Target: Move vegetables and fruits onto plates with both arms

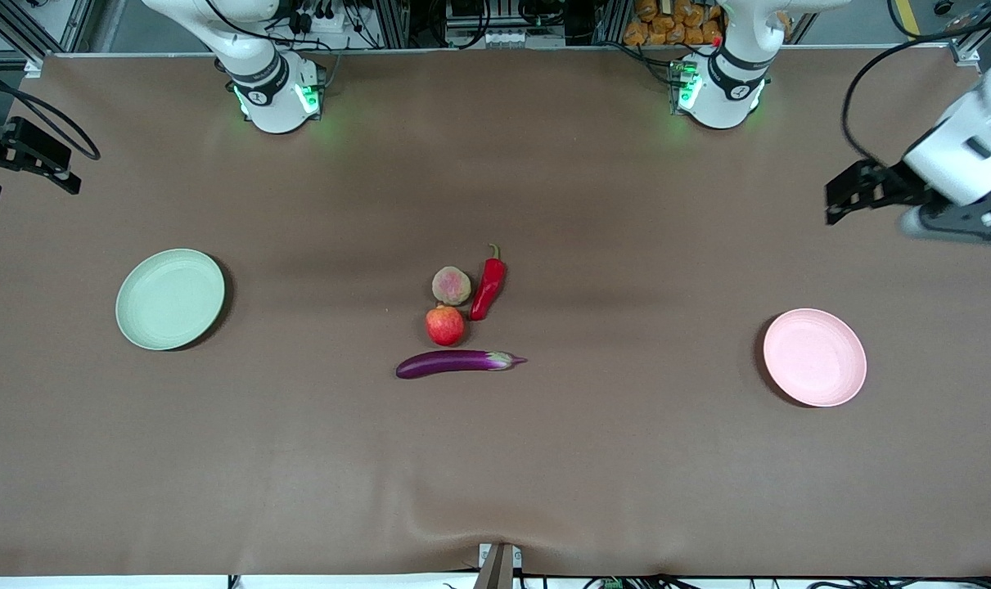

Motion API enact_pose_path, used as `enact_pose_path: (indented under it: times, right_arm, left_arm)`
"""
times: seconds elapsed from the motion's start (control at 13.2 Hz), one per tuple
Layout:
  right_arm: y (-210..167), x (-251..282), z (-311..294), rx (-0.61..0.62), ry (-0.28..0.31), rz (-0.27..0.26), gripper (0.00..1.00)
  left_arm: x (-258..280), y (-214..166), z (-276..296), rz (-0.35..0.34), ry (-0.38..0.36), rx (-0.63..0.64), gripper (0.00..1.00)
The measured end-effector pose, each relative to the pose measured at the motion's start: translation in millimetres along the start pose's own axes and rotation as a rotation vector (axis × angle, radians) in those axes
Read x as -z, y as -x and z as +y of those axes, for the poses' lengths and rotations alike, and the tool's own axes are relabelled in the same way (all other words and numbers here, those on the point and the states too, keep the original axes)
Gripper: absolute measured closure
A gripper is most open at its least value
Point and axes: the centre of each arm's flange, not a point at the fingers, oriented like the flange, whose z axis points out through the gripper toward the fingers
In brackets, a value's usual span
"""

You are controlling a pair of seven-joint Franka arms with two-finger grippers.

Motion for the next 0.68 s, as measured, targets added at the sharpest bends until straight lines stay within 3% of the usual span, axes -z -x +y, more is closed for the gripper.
enact_pose_path:
  times: [0.23,0.38,0.68]
  right_arm:
    - [0.0,-0.1,0.0,0.000,0.000,0.000,0.00]
    - [0.0,-0.2,0.0,0.000,0.000,0.000,0.00]
    - [0.0,-0.5,0.0,0.000,0.000,-0.001,0.00]
  left_arm:
    - [-22.3,-16.3,16.0,-0.009,0.006,-0.028,0.00]
    - [-28.9,-26.5,27.7,0.023,0.010,-0.040,0.00]
    - [-56.0,-56.2,45.1,0.034,0.022,0.063,0.00]
